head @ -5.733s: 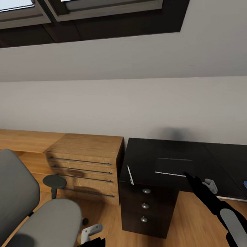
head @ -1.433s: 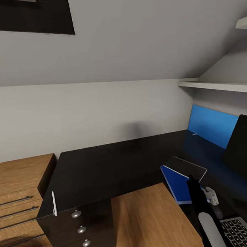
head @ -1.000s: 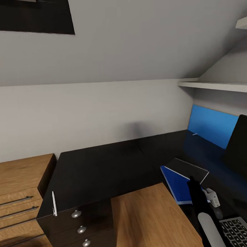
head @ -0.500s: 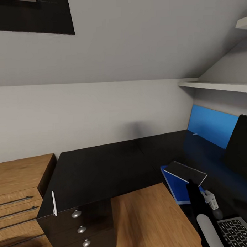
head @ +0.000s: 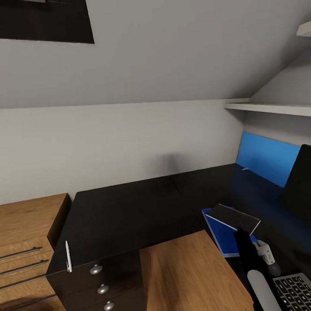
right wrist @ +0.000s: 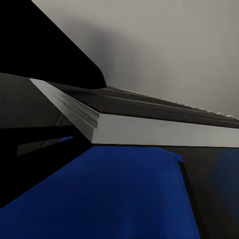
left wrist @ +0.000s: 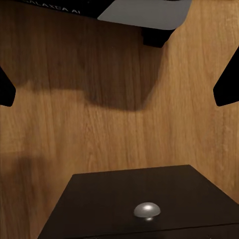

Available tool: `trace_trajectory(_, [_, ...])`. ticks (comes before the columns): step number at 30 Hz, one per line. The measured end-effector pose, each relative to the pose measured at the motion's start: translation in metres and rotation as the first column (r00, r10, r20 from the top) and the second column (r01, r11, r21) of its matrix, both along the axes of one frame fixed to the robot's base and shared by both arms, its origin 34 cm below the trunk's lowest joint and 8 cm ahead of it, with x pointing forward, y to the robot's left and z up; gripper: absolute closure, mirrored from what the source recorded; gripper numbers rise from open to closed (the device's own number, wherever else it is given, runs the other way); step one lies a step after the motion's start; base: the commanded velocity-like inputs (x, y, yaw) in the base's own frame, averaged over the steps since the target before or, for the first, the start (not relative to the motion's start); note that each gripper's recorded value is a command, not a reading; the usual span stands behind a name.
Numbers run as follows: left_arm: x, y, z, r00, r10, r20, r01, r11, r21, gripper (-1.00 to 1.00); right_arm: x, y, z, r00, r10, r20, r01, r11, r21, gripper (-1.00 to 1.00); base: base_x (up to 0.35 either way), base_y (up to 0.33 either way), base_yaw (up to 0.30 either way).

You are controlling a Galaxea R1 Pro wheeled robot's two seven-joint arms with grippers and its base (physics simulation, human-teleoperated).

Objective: In the bedroom, organize the workspace by keeping the computer under the desk, ensuring the monitor is on the desk, placing the keyboard on the desk next to the monitor, placing the mouse on the desk next to the keyboard, moving the folder from the swivel chair onto the desk next to the mouse, stacking the notebook on top of the folder with the pen on top of the notebook, and positioning the swivel chair next to the desk.

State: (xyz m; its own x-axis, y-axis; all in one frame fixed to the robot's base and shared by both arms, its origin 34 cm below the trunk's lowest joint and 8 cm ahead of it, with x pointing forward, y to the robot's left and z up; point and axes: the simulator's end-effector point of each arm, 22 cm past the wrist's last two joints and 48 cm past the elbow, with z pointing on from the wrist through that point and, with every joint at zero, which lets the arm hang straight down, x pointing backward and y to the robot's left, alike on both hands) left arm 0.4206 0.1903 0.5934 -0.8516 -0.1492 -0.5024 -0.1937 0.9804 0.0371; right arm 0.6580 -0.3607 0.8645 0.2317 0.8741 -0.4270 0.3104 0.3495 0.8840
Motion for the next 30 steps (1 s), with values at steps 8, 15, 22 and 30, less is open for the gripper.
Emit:
trace_trajectory(8, [-0.0002,-0.0002,-0.0001,1.000,0.000,0.000,0.000,1.000,-0.001,-1.00,-0.0001,-0.0002,-0.0004,1.000,0.000,-0.001,0.000,1.000,0.000,1.00,0.000,0.000,0.000])
trace_trajectory(15, [-0.0004,-0.0001,-0.0002,1.000,0.000,-0.001,0.000,1.000,-0.001,-1.00,-0.0001,-0.0003,-0.0003,1.000,-0.001,-0.001,0.001,1.000,-0.002,-1.00,0.000,0.000,0.000])
trace_trajectory(22, [-0.0004,-0.0001,-0.0002,1.000,0.000,-0.001,0.000,1.000,-0.001,-1.00,-0.0003,-0.0008,-0.0002,1.000,-0.003,-0.001,0.003,1.000,-0.002,-1.00,0.000,0.000,0.000])
trace_trajectory(30, [0.0000,-0.0001,-0.0001,1.000,0.001,0.000,-0.001,1.000,-0.001,-1.00,-0.0001,-0.0011,0.0003,1.000,-0.003,0.000,0.003,1.000,-0.003,-1.00,-0.023,-0.037,0.000])
